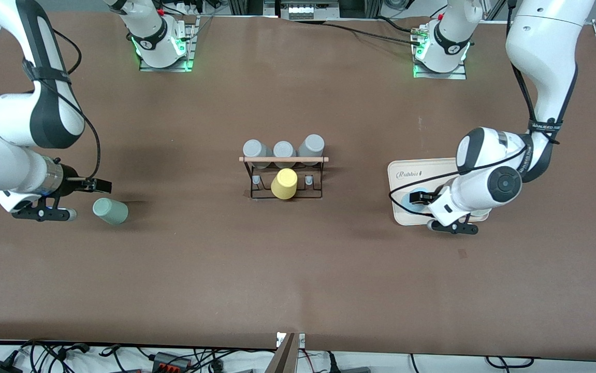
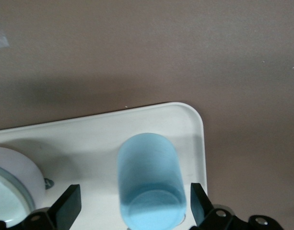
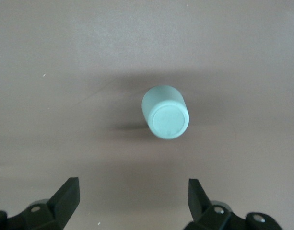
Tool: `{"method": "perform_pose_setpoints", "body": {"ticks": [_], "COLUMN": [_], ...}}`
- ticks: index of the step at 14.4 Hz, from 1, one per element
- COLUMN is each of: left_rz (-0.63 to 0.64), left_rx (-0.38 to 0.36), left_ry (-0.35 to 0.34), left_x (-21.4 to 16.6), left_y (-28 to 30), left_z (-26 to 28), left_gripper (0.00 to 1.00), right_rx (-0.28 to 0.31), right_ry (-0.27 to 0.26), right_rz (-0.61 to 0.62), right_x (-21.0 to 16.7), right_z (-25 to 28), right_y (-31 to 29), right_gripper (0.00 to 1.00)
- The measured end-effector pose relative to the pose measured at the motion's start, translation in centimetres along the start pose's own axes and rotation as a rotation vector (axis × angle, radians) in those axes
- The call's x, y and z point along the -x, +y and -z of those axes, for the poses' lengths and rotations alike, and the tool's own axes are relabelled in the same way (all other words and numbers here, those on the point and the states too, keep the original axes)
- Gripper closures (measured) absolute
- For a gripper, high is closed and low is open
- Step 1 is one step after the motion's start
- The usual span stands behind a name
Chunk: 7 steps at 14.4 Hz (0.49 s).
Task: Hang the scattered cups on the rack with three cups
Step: 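Reach the left gripper to the blue cup while the right gripper reaches the teal cup, then grasp the blue cup with the left gripper while the right gripper grasps the teal cup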
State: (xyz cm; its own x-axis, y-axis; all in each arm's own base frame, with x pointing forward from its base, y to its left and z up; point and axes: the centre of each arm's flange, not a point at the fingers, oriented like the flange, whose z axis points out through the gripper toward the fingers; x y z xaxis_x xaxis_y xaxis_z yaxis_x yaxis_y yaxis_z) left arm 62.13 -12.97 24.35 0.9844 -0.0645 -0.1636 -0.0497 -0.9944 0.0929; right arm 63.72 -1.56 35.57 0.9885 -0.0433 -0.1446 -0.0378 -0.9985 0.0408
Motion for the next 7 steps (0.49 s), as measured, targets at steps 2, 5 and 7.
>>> {"method": "perform_pose_setpoints", "body": {"ticks": [2, 5, 7], "left_rz": [0.002, 0.005, 0.008], "left_rx": [-0.004, -0.005, -0.003], "left_ry": [-0.007, -0.01, 0.005], "left_x": [0.3, 0.5, 0.5], "left_y": [1.2, 1.2, 1.0], "left_z": [-0.4, -0.9, -1.0], "left_gripper": [0.0, 0.0, 0.0], "right_rx": [0.008, 0.017, 0.014], "right_ry": [0.009, 0.022, 0.027], "right_rz": [0.014, 0.026, 0.031], "right_x": [-0.6, -1.5, -2.0], "right_z": [-1.4, -3.5, -4.9], "right_y": [0.6, 1.7, 2.5], "right_gripper": [0.0, 0.0, 0.0]}}
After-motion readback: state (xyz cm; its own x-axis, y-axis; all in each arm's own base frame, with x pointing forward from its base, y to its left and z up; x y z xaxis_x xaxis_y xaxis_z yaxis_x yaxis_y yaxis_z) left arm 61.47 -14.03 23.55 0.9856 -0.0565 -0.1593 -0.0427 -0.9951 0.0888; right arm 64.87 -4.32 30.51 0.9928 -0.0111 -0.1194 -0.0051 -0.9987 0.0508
